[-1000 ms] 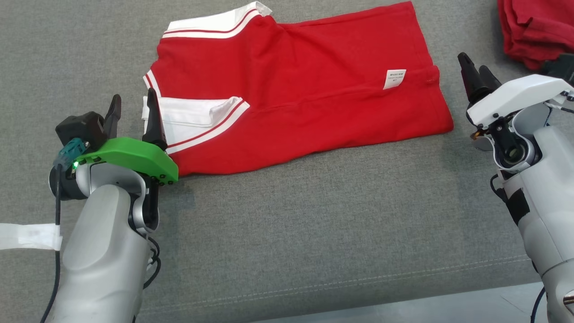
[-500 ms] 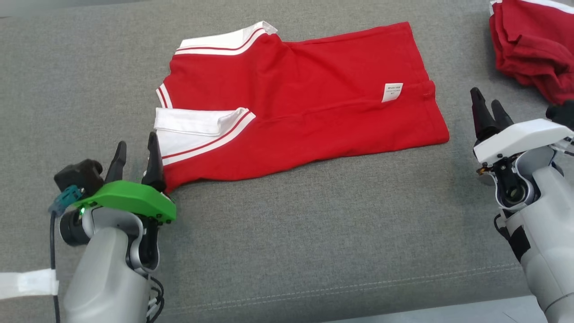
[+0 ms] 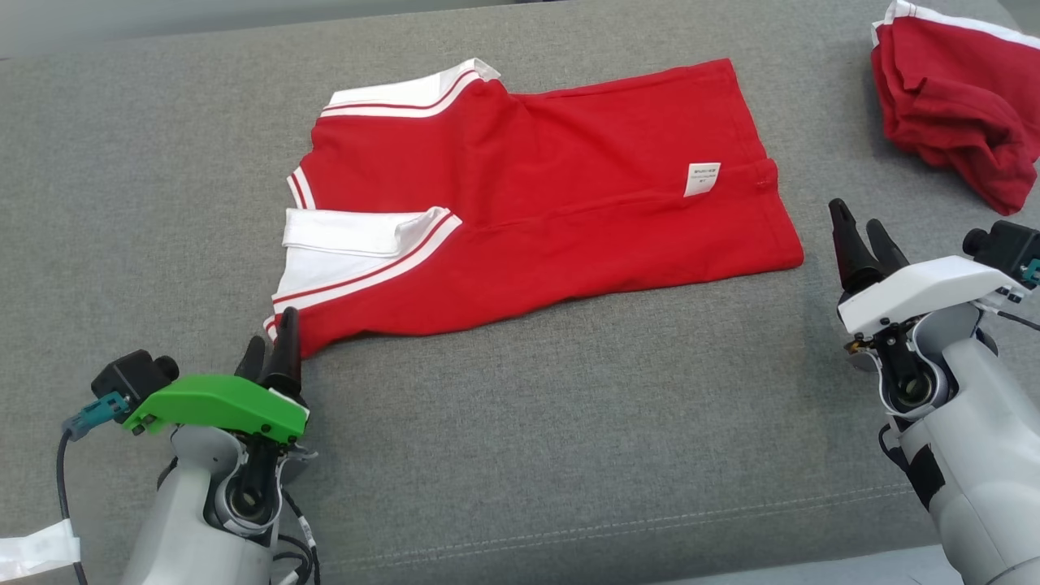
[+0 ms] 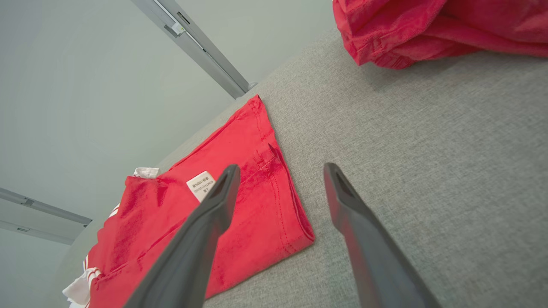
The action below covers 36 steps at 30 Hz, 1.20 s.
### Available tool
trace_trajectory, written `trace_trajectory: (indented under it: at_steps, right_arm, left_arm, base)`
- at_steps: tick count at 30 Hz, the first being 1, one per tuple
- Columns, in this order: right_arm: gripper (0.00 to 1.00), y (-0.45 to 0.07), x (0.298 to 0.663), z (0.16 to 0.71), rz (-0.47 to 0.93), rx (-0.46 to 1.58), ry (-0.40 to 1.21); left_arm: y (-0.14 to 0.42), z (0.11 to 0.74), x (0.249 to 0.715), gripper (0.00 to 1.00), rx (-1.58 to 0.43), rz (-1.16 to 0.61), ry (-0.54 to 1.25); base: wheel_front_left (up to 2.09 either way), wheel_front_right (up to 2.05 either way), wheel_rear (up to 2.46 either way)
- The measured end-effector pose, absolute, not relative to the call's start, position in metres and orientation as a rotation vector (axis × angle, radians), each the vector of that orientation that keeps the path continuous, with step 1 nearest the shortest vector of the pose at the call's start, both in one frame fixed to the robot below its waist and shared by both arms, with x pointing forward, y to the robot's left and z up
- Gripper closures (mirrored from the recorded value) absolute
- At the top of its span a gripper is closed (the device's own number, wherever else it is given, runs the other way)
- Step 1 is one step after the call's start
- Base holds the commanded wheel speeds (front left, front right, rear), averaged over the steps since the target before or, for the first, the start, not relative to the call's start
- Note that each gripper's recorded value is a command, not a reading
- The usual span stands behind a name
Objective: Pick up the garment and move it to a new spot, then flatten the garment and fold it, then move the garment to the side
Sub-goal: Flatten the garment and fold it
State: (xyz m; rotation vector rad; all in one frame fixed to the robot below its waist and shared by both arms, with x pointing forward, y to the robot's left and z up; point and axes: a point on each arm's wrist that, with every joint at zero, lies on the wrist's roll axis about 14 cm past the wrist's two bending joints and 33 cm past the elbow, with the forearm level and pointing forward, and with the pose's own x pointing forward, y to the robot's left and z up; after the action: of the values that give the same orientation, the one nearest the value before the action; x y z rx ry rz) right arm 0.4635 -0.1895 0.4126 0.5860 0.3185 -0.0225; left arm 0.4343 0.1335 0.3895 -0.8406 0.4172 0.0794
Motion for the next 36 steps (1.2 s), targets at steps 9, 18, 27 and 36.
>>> trace_trajectory:
  at_steps: [9, 18, 27, 36]
  right_arm:
    - [0.00, -0.189, 0.459, 0.414, -0.016, 0.584, 0.315]
    - [0.00, -0.186, 0.458, 0.412, 0.001, 0.578, 0.327]
    - [0.00, -0.176, 0.450, 0.390, 0.018, 0.576, 0.432]
    - [0.00, -0.166, 0.439, 0.363, -0.001, 0.622, 0.559]
  left_arm:
    - [0.110, 0.377, 0.424, 0.00, -0.928, 0.049, 0.544]
    - [0.104, 0.379, 0.428, 0.00, -0.938, 0.051, 0.565]
    - [0.107, 0.393, 0.440, 1.00, -0.943, 0.054, 0.488]
    - [0.107, 0.398, 0.443, 1.00, -0.919, 0.056, 0.454]
  base:
    - [0.00, 0.00, 0.00]
    - [0.00, 0.00, 0.00]
    - [0.00, 0.00, 0.00]
    - [0.00, 0.00, 0.00]
